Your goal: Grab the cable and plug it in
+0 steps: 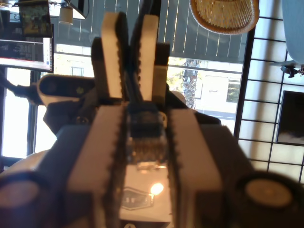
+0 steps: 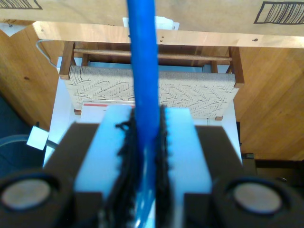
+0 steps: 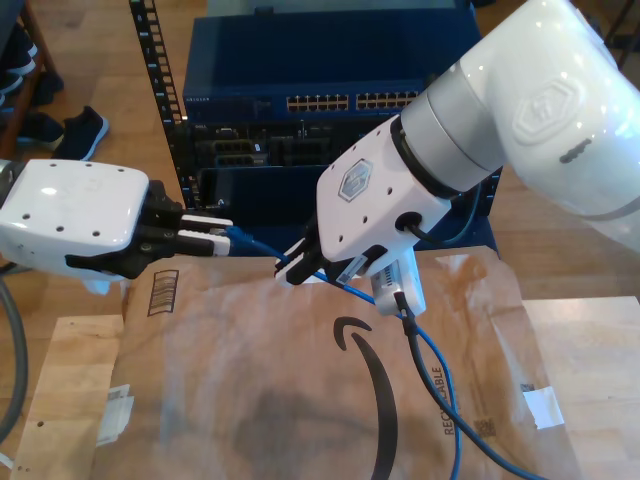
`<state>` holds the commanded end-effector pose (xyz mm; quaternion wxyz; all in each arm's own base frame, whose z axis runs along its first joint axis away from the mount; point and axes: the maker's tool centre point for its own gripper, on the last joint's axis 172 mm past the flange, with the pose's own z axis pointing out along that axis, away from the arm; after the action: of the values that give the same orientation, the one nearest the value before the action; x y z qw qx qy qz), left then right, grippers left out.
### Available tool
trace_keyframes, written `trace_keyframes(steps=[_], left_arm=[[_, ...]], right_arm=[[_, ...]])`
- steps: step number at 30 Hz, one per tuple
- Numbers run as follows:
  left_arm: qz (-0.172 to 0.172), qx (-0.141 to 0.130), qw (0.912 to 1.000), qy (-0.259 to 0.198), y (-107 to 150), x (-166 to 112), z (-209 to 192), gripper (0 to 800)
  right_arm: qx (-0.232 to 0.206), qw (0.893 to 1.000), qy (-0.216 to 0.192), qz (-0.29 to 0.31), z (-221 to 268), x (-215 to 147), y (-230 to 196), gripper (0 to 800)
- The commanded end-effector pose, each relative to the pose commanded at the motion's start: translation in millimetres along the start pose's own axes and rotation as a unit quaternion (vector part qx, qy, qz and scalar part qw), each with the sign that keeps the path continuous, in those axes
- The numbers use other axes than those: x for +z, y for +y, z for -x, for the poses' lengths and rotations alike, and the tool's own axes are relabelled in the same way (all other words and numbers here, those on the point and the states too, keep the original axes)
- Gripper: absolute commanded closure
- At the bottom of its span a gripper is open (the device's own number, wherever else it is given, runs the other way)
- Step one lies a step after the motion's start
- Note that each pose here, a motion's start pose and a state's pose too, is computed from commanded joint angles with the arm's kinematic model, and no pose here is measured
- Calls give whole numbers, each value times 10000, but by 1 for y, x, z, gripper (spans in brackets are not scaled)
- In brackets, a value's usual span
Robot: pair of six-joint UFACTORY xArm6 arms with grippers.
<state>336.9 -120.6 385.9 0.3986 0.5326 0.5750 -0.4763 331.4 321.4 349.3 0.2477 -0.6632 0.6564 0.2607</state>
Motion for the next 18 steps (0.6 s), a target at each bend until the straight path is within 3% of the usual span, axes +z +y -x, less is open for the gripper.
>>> trace_keyframes(steps=[2,5,9,11,13,18], left_arm=[[-1,-4,10000,10,0,0,0,799],[-1,-88,10000,10,0,0,0,799],[-210,-487,9985,-153,-5,2,1,799],[-588,-1065,9918,-388,-10,4,-3,799],[-740,-1504,9850,-410,-10,0,1,799],[-1002,-1840,9764,-515,-12,-8,8,799]], right_arm=[[-1,10000,-10,-4,1,-1,0,665],[-158,9999,6,36,1,2,1,211],[-307,9994,-81,-136,11,-12,2,108],[-465,9982,-169,-338,23,-28,4,38],[-573,9948,-282,-792,35,-48,-11,33],[-1215,9773,-357,-1697,52,-86,-39,32]])
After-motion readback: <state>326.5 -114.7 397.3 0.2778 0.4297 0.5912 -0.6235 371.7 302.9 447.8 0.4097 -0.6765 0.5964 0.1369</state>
